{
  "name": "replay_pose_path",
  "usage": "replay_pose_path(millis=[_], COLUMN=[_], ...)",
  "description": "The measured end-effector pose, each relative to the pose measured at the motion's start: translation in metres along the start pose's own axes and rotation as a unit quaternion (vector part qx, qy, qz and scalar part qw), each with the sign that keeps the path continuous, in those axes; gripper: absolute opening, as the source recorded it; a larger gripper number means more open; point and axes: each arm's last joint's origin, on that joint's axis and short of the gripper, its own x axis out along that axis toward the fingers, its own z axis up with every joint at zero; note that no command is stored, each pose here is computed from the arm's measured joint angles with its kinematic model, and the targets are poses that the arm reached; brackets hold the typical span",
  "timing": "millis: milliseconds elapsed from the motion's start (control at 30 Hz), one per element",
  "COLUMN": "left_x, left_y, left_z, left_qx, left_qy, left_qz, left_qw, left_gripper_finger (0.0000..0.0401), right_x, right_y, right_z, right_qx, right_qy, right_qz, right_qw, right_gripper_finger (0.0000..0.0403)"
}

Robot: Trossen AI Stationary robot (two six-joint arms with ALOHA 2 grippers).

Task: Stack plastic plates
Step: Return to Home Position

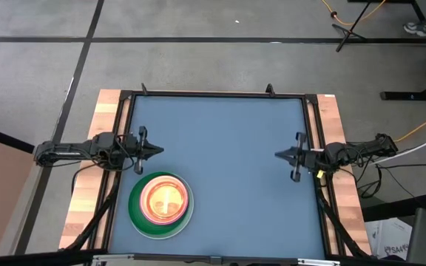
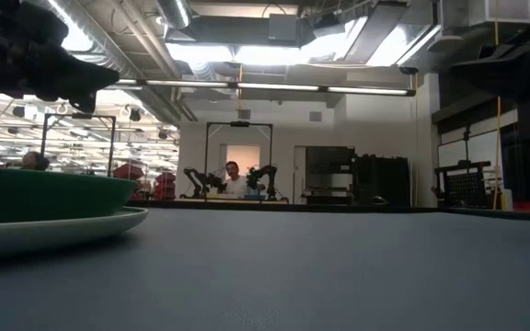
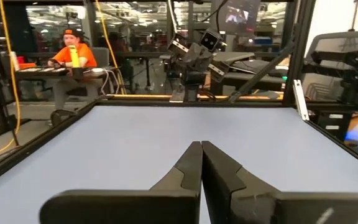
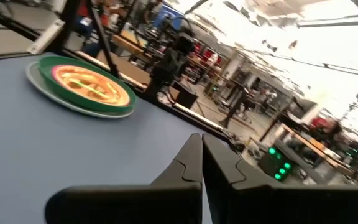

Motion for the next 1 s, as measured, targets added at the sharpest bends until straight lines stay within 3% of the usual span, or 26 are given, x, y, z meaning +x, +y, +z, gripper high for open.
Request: replay_pose_path(millis=[467, 1000], left_x=[0.0, 0.0], left_y=[-0.0002, -0.0002], left_z=[-0.0002, -0.0002], left_qx=[0.002, 0.002], left_qy=[0.001, 0.001], left_qz=[-0.004, -0.004], left_qw=[1.0, 1.0], left_gripper_finger=[0.0, 0.0], right_x=[-0.0001, 0.0], right_y=[0.002, -0.0002], right_z=[0.0006, -0.0002], right_qx=[-0.064, -0.093], right_qy=[-0.018, 0.003], right_qz=[0.031, -0.002], right_qw=[0.997, 0.996], right_gripper_finger=[0.0, 0.0])
